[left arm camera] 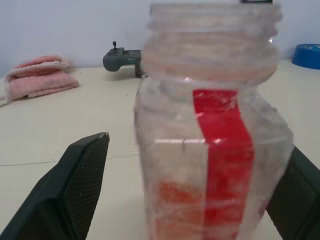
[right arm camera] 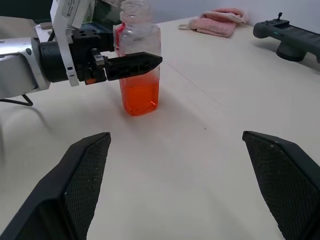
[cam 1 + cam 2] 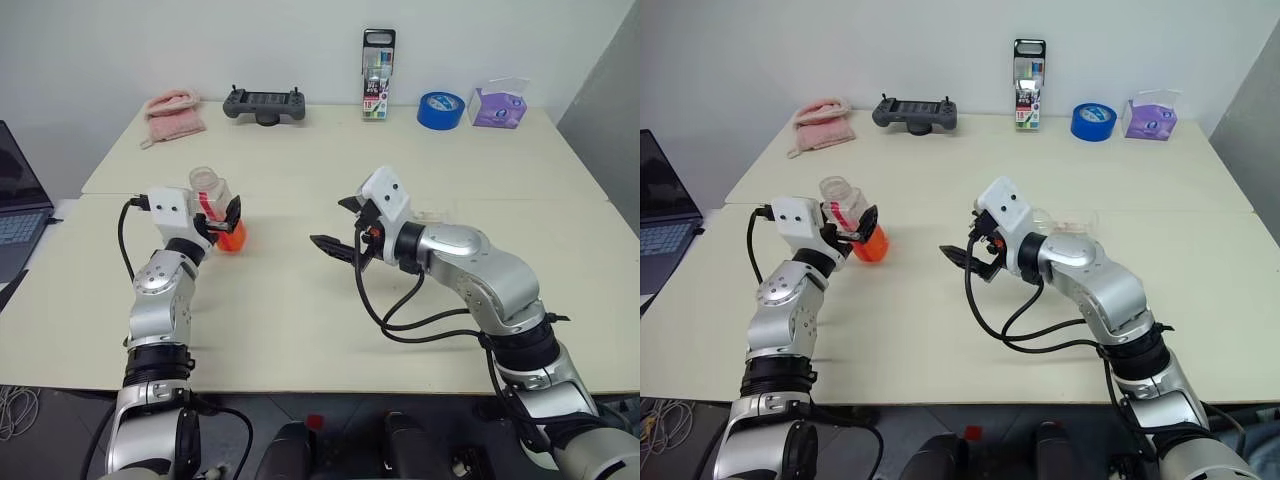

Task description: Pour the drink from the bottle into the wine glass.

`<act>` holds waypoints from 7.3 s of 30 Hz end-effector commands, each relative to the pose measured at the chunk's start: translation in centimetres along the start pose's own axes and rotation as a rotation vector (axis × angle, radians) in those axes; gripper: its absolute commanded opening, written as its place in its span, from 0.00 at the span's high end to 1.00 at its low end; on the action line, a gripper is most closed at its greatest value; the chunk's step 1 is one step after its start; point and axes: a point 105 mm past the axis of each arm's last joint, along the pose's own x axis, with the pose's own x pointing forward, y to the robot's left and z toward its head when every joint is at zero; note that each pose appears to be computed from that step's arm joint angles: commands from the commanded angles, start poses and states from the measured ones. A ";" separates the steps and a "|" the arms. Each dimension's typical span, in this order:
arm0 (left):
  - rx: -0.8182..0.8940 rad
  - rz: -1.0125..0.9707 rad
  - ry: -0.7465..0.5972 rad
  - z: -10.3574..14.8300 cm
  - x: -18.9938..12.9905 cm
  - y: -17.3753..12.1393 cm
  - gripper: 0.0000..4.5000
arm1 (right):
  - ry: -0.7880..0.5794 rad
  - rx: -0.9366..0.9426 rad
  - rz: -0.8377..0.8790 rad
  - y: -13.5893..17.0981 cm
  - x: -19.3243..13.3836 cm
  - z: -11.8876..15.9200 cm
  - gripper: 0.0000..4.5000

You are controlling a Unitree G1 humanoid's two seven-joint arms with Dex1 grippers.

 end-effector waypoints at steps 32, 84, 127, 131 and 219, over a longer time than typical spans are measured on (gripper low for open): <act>-0.096 -0.771 0.278 -1.9 -10.2 -16.4 0.01 | 0.646 -0.792 -0.340 -13.9 -4.2 -8.7 0.00; -0.021 -0.442 0.150 1.2 -10.5 -8.7 0.00 | -0.345 0.310 -0.379 -4.1 2.3 -5.7 0.95; -0.028 -0.342 0.141 0.5 -9.1 -7.0 0.00 | -0.083 0.080 -0.146 -0.4 1.3 -10.4 0.01; -0.026 -0.234 0.093 0.8 -8.7 -5.3 0.00 | -0.093 0.062 -0.132 -1.1 0.0 -9.1 0.01; 1.039 -0.660 -0.466 13.1 2.1 -14.1 0.59 | -0.023 -0.064 0.073 -2.4 -13.6 3.5 0.00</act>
